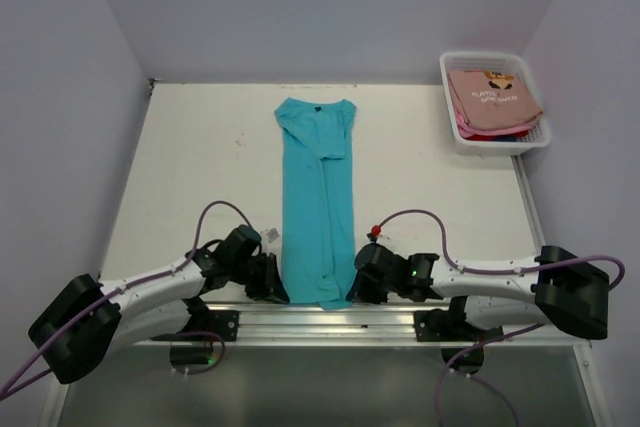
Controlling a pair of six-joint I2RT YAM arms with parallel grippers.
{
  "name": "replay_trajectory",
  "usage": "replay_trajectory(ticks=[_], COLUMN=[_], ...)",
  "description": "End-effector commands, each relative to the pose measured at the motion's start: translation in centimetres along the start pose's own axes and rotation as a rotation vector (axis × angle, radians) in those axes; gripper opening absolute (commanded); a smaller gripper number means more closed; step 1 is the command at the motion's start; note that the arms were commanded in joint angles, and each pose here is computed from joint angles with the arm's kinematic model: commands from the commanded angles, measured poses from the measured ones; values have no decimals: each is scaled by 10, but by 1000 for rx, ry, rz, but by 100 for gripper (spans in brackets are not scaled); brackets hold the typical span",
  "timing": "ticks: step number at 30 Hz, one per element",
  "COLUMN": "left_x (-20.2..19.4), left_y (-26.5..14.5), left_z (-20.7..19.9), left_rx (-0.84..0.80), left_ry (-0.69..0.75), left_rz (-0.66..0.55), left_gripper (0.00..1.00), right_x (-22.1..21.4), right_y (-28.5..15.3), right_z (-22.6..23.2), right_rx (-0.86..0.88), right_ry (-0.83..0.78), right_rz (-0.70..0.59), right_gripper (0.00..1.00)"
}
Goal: Fold and stack the t-shirts
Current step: Fold the tshirt
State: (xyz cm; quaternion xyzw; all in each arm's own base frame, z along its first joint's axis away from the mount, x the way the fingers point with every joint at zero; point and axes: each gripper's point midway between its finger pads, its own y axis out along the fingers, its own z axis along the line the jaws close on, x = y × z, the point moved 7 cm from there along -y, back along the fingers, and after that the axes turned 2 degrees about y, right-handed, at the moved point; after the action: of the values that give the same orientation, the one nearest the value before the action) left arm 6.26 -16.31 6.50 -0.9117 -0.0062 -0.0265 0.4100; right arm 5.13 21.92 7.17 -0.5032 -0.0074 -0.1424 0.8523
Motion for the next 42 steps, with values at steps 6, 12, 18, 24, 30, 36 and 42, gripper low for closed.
replay_trajectory(ticks=[6, 12, 18, 24, 30, 36, 42], left_x=[1, 26, 40, 54, 81, 98, 117], left_y=[-1, -21, -21, -26, -46, -40, -37], left_z=[18, -9, -23, -29, -48, -52, -48], left_rx=[102, 79, 51, 114, 205, 248, 343], left_ry=[1, 98, 141, 183, 259, 284, 302], left_rz=[-102, -254, -297, -340, -450, -483, -535], left_gripper=[0, 0, 0, 0, 0, 0, 0], right_x=[1, 16, 24, 36, 64, 95, 126], right_y=[-2, -21, -26, -34, -45, -45, -34], right_z=[-8, 10, 19, 24, 29, 33, 46], right_rx=[-56, -38, -48, -56, -72, -92, -104], right_ry=[-42, -103, -149, -173, -194, -208, -239], right_rz=[-17, -105, -145, -194, -264, -302, -322], right_gripper=[0, 0, 0, 0, 0, 0, 0])
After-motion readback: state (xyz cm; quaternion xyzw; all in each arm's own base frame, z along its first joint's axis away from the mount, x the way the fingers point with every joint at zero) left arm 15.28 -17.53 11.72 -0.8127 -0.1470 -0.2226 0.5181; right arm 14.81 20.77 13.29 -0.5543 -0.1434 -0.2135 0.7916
